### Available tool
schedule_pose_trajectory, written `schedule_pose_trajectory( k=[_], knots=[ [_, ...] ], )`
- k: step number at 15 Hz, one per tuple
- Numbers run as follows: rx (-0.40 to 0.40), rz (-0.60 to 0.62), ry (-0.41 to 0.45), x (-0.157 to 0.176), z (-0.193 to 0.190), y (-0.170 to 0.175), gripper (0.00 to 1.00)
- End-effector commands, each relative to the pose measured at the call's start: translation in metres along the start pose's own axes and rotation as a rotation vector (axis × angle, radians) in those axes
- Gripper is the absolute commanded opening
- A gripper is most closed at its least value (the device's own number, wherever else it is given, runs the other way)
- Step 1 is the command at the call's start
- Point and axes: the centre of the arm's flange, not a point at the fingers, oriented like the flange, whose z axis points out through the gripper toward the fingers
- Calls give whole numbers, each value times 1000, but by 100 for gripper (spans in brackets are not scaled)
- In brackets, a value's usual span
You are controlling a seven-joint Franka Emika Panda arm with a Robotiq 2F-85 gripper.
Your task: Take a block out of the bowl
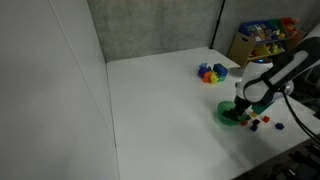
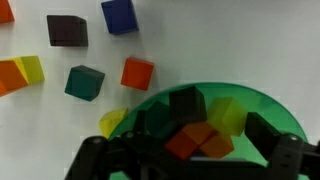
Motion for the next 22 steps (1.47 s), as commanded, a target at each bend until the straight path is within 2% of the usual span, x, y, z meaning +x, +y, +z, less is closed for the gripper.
schedule_pose_trajectory(
  k=[1,3,4,5,10,15,22],
  knots=[
    [-23,-16,-13,11,7,5,100],
    [-25,-17,-17,14,9,6,100],
    [-27,-17,-18,14,10,5,75],
    [-28,-18,-18,15,10,5,72],
    [-25,-18,-20,18,5,3,32],
    [-15,-14,-20,20,-13,-2,32],
    [-8,-24,0,22,-75,-12,32]
  ],
)
